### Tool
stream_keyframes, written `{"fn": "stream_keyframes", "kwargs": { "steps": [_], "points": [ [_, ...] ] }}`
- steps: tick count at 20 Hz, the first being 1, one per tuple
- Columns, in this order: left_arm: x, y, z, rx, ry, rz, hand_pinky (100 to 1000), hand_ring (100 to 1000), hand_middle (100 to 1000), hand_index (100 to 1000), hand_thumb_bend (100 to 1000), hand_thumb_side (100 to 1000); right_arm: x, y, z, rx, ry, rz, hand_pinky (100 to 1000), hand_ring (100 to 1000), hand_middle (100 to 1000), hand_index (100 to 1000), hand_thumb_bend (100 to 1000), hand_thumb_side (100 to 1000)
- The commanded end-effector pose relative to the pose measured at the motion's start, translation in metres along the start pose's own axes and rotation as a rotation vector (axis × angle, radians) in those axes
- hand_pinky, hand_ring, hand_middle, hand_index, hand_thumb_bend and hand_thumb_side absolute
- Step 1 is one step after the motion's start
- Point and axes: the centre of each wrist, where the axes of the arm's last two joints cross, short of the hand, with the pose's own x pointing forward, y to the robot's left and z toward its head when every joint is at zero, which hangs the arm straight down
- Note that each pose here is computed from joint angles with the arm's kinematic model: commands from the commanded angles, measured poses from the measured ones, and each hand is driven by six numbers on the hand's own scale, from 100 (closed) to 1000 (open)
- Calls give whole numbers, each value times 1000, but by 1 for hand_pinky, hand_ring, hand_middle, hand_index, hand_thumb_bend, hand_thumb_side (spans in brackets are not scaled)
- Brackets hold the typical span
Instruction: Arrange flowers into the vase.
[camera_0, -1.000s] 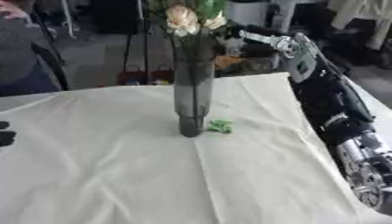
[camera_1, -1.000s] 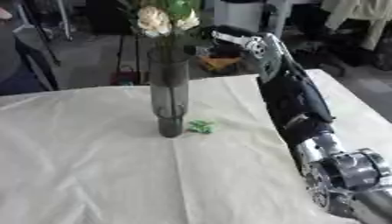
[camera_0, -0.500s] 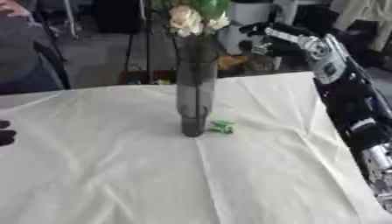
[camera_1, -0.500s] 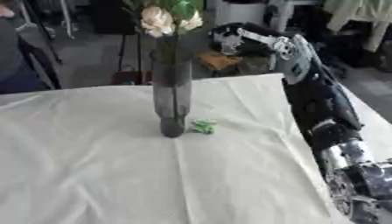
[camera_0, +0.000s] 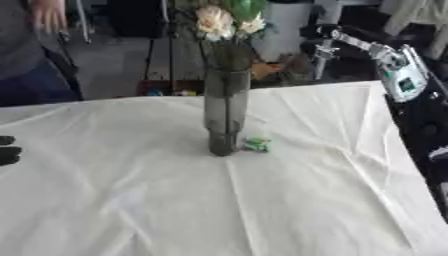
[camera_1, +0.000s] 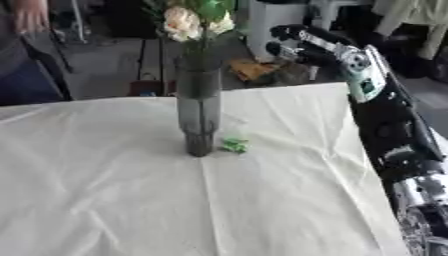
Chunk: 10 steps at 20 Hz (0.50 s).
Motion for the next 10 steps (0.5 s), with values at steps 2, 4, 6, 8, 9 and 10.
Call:
{"fn": "stream_keyframes", "kwargs": {
  "steps": [2, 4, 6, 8, 9, 10],
  "points": [
    [6, 10, -3, 2, -17, -37, 758, 735, 726, 782, 727, 962, 1, -28, 13, -71, -3, 31, 976, 926, 890, 989, 482, 975],
    [6, 10, -3, 3, -19, -37, 758, 735, 726, 781, 727, 961, 0, -28, 16, -92, -6, 25, 967, 920, 879, 983, 455, 965],
    [6, 10, -3, 4, -20, -38, 758, 735, 726, 782, 725, 961, 0, -28, 20, -110, -11, 22, 967, 919, 878, 983, 446, 966],
    [7, 10, -3, 4, -22, -38, 758, 736, 726, 781, 726, 960, -1, -27, 23, -121, -11, 21, 966, 919, 876, 982, 433, 967],
    [7, 10, -3, 5, -22, -37, 757, 736, 726, 781, 726, 960, -1, -27, 25, -125, -12, 19, 966, 919, 875, 982, 433, 967],
    [7, 10, -3, 6, -22, -38, 757, 736, 726, 781, 727, 960, -1, -27, 25, -127, -13, 17, 964, 917, 872, 980, 423, 968]
  ]
}}
